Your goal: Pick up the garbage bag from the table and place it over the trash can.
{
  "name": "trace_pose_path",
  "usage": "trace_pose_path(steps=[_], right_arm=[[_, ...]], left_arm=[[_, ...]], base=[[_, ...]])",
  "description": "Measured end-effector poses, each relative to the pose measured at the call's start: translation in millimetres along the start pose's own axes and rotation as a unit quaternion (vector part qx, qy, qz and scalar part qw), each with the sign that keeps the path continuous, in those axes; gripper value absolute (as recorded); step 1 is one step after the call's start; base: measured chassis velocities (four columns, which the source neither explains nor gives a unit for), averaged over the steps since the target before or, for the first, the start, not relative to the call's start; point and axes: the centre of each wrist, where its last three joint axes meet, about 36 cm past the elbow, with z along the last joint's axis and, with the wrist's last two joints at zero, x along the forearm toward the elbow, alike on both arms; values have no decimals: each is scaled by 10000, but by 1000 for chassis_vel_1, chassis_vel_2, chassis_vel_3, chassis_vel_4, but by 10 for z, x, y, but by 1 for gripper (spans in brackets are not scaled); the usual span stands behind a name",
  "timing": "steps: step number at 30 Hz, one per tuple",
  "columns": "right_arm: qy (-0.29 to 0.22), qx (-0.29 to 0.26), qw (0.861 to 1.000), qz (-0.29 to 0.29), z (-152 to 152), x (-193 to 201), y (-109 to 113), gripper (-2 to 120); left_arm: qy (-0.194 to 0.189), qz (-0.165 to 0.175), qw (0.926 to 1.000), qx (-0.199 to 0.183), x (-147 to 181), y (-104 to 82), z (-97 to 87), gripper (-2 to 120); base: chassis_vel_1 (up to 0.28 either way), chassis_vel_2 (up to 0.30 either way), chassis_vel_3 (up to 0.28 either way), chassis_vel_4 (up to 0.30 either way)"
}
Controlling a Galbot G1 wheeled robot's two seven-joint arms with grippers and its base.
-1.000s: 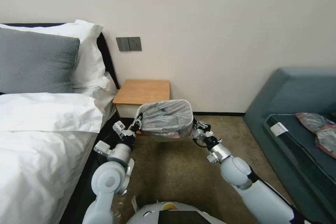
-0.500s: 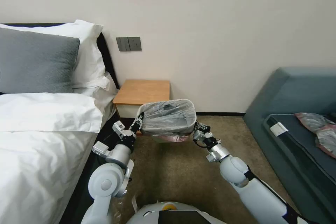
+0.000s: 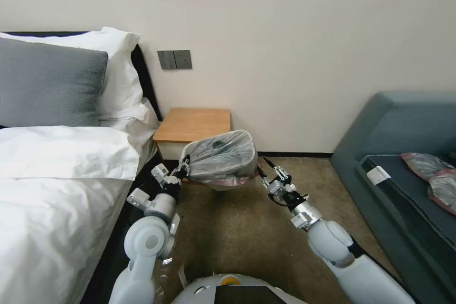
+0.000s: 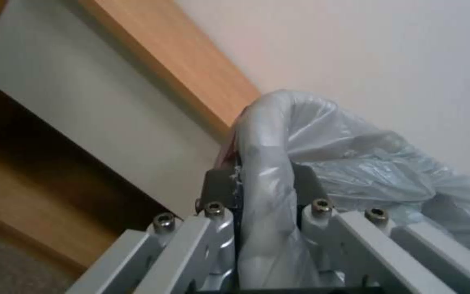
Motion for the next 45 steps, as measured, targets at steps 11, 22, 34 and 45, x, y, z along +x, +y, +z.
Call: trace_pose_path(steps=[11,22,34,45], right_arm=[[-518,-228,9963,642,-291,73,-481,91],[-1063,-1638,9784,-677,-806,-68,-652,65],[134,-2340,9446,-2298,-649,-960,-508,22],[870,-2168,9242,-3022,-436,-1512,-192,0]], left_arm=[[-36,-456,9908,-1274,7,164,164,9],[-500,-70,9539,-2959,-54,292,294,9],[-583,265,9376,-3418,-39,363,378,9],[-630,327,9325,-3541,-33,395,431,9]], base=[[0,0,0,0],[0,0,0,0],[0,0,0,0],[0,0,0,0]])
